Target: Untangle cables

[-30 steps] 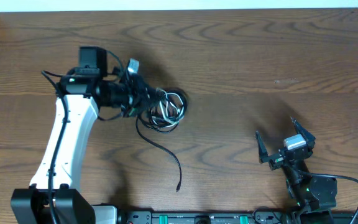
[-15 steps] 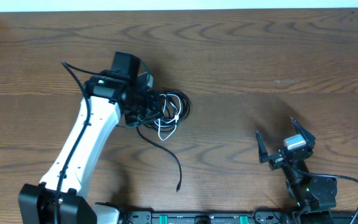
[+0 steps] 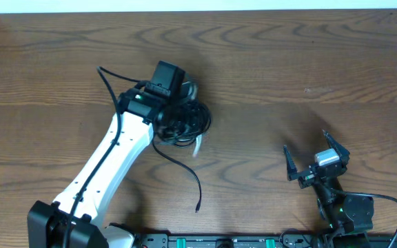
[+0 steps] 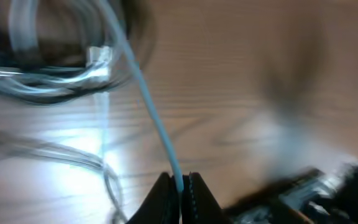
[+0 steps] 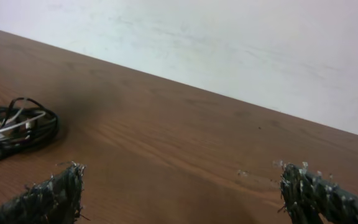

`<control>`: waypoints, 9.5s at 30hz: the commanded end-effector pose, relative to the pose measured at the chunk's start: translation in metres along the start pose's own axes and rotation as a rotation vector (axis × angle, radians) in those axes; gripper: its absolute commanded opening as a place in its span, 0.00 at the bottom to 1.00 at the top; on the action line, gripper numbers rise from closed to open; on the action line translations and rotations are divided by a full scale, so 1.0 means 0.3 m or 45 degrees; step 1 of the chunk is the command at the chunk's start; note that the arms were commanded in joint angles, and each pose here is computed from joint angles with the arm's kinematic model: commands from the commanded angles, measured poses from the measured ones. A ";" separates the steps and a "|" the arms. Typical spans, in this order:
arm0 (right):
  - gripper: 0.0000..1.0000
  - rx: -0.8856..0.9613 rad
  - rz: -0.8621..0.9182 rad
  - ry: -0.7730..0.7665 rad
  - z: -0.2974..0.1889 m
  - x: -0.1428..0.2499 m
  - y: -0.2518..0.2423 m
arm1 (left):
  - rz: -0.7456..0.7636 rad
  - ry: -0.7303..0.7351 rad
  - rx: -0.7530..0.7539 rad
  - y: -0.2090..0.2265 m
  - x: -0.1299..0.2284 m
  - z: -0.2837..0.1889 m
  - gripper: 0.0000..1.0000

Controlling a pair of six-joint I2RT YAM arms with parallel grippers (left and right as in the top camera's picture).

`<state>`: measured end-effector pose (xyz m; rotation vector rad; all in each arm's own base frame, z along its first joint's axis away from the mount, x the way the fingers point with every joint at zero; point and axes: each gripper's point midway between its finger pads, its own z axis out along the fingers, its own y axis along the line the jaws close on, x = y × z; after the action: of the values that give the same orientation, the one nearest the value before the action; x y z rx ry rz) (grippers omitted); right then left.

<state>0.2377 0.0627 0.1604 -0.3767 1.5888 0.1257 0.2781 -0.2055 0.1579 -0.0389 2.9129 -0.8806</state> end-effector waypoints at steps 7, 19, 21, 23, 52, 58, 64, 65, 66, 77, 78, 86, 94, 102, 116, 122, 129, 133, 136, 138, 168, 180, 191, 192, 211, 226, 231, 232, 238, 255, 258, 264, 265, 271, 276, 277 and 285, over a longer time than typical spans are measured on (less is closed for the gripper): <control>0.99 -0.005 0.014 -0.001 -0.001 0.001 0.004 | 0.336 0.145 1.053 -0.478 0.006 -0.238 0.07; 0.99 -0.005 0.014 -0.001 -0.001 0.001 0.004 | 0.151 -0.222 -0.192 -0.035 -0.071 0.054 0.08; 0.99 -0.005 0.014 -0.001 -0.001 0.001 0.004 | 0.180 -0.190 -0.259 -0.025 -0.039 0.084 0.08; 0.99 -0.005 0.014 -0.001 -0.001 0.001 0.004 | 0.228 -0.154 -0.273 -0.037 -0.014 0.117 0.08; 0.99 -0.005 0.014 -0.001 -0.001 0.001 0.004 | 0.248 -0.017 -0.332 0.006 0.010 0.287 0.07; 0.99 -0.005 0.014 -0.001 -0.001 0.001 0.004 | 0.249 -0.020 -0.331 0.005 0.008 0.287 0.08; 0.99 -0.005 0.014 -0.001 -0.001 0.001 0.004 | 0.249 -0.020 -0.331 0.005 0.007 0.287 0.08; 0.99 -0.005 0.014 -0.001 -0.001 0.001 0.004 | 0.249 -0.020 -0.331 0.005 0.007 0.287 0.08; 0.99 -0.005 0.014 -0.001 -0.001 0.001 0.004 | 0.249 -0.020 -0.331 0.005 0.007 0.287 0.08; 0.99 -0.005 0.014 -0.001 -0.001 0.001 0.004 | 0.250 -0.022 -0.330 0.005 0.006 0.287 0.08; 0.99 -0.005 0.014 -0.001 -0.001 0.001 0.004 | 0.250 -0.024 -0.329 0.004 0.005 0.287 0.08; 0.99 -0.005 0.014 -0.001 -0.001 0.001 0.004 | 0.267 -0.070 -0.294 -0.022 -0.023 0.290 0.08; 0.99 -0.005 0.014 -0.001 -0.001 0.001 0.004 | 0.270 -0.076 -0.289 -0.025 -0.026 0.290 0.08; 0.99 -0.005 0.014 -0.001 -0.001 0.001 0.004 | 0.269 -0.077 -0.287 -0.026 -0.027 0.291 0.08; 0.99 0.017 -0.066 -0.170 -0.008 -0.109 -0.009 | 0.161 -0.033 -0.134 -0.022 -0.067 0.255 0.08; 0.99 0.004 0.000 -0.276 -0.020 -0.176 -0.008 | 0.100 0.013 0.003 -0.023 -0.087 0.223 0.07; 0.99 -0.098 0.281 -0.386 -0.042 -0.255 0.015 | 0.058 0.099 0.429 -0.140 -0.107 0.128 0.07; 0.99 -0.116 0.392 -0.411 -0.057 -0.328 0.005 | 0.041 0.089 0.598 -0.191 -0.133 0.048 0.07; 0.99 -0.123 0.448 -0.360 -0.053 -0.387 -0.004 | 0.039 0.074 0.686 -0.224 -0.146 -0.007 0.08; 0.99 -0.141 0.463 -0.286 -0.039 -0.417 -0.003 | 0.007 0.067 0.692 -0.227 -0.153 -0.021 0.08; 0.87 -0.813 1.055 0.689 0.363 -0.145 0.271 | -0.281 -0.106 0.412 -0.160 -0.232 0.057 0.08; 0.75 -0.912 0.994 0.681 0.406 -0.142 0.416 | -0.335 -0.070 0.444 -0.225 -0.204 0.078 0.08; 0.50 -0.741 0.986 0.704 0.441 -0.113 0.453 | -0.328 0.004 0.593 -0.301 -0.192 0.047 0.08; 0.48 -0.746 0.983 0.698 0.441 -0.117 0.456 | -0.328 0.005 0.593 -0.301 -0.192 0.047 0.08; 0.01 -0.778 1.069 0.693 0.433 -0.152 0.451 | -0.206 -0.008 0.580 -0.310 -0.175 0.058 0.98; 0.01 -0.652 1.122 0.640 0.412 -0.174 0.252 | -0.240 -0.189 -0.131 0.141 -0.201 0.080 0.98; 0.01 -0.584 1.158 0.628 0.412 -0.169 0.190 | -0.224 -0.214 -0.290 0.225 -0.178 0.109 0.95; 0.01 -0.558 1.175 0.640 0.412 -0.159 0.179 | -0.219 -0.207 -0.293 0.230 -0.168 0.122 0.93; 0.01 -0.388 1.251 0.742 0.394 -0.069 0.107 | -0.195 -0.247 -0.393 0.312 -0.145 0.177 0.81; 0.01 -0.514 1.325 0.661 0.263 -0.278 0.069 | -0.184 -0.336 -0.477 0.467 -0.098 0.275 0.42; 0.01 -0.475 1.271 0.715 0.240 -0.285 0.062 | -0.177 -0.361 -0.462 0.472 -0.102 0.287 0.32; 0.01 -0.059 1.111 0.871 0.202 -0.197 -0.070 | -0.168 -0.374 -0.452 0.473 -0.107 0.290 0.33; 0.01 0.000 1.081 0.890 0.194 -0.191 -0.093 | -0.168 -0.380 -0.445 0.467 -0.114 0.285 0.36; 0.01 0.174 0.960 1.002 0.166 -0.146 -0.164 | -0.074 -0.360 -0.228 0.299 -0.157 0.231 0.61; 0.01 0.304 0.937 1.188 0.149 -0.020 -0.194 | -0.034 -0.315 -0.028 0.157 -0.155 0.207 0.64; 0.01 0.328 0.929 1.213 0.149 0.000 -0.202 | -0.041 -0.310 -0.026 0.151 -0.150 0.211 0.64; 0.01 0.318 0.934 1.323 0.189 0.095 -0.197 | 0.042 -0.309 -0.067 0.100 -0.119 0.277 0.64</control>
<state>0.3048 0.0260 0.1384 0.4620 2.6790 0.3566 0.3231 -0.2172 0.0807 -0.1039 2.6969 -0.7632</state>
